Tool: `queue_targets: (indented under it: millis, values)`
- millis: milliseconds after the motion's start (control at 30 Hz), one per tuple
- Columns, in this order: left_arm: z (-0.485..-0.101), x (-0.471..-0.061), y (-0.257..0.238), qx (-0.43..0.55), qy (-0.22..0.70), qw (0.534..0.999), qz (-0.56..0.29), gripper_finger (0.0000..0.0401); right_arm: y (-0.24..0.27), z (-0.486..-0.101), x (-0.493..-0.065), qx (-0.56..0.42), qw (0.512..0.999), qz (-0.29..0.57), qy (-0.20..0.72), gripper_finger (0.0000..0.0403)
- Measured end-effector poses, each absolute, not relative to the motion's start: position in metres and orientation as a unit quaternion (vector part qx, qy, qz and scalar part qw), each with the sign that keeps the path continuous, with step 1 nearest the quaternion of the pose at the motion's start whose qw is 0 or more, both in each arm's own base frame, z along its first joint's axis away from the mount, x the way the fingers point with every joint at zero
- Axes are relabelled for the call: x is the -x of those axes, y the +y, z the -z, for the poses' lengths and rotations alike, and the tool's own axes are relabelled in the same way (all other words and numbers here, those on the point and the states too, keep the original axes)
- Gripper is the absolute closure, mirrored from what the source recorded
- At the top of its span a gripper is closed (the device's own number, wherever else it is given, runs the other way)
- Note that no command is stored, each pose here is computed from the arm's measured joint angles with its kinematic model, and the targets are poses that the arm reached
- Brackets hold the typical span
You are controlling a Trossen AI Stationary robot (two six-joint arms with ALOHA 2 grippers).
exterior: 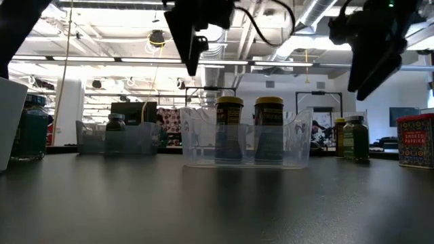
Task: Sort spices by type
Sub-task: Put the green seasoning bottle into the black bin
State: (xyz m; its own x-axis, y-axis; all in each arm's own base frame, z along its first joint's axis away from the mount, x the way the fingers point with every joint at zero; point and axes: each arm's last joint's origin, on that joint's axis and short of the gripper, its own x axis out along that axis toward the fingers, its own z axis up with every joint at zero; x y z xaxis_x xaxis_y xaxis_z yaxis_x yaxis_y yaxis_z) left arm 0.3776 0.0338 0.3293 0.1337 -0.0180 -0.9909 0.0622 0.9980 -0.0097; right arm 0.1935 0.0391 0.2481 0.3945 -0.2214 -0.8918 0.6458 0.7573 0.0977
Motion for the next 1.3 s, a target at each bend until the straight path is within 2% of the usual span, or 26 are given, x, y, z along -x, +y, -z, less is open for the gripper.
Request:
queue_targets:
  millis: [167,467,633,800,1133,1300]
  values:
    - [-0.337,-0.354,0.047,-0.019,0.613,0.790,0.013,0.0100,0.029,-0.265,-0.200,-0.208,0.818,0.263,0.468,0.0085]
    - [-0.316,-0.294,0.053,0.018,0.539,0.842,-0.028,0.0100,-0.006,-0.301,-0.209,-0.189,0.838,0.279,0.429,0.0085]
    - [-0.311,-0.267,0.048,0.044,0.473,0.879,-0.039,0.0100,-0.036,-0.324,-0.211,-0.133,0.861,0.283,0.401,0.0085]
    - [-0.314,-0.245,0.044,0.071,0.439,0.894,-0.057,0.0100,-0.068,-0.350,-0.209,-0.077,0.878,0.302,0.364,0.0085]
    - [-0.317,-0.237,0.042,0.136,0.421,0.892,-0.090,0.0100,-0.147,-0.385,-0.196,-0.126,0.850,0.393,0.328,0.0085]
    - [-0.319,-0.240,0.043,0.133,0.406,0.899,-0.092,0.0100,-0.177,-0.380,-0.202,-0.173,0.805,0.404,0.400,0.0085]
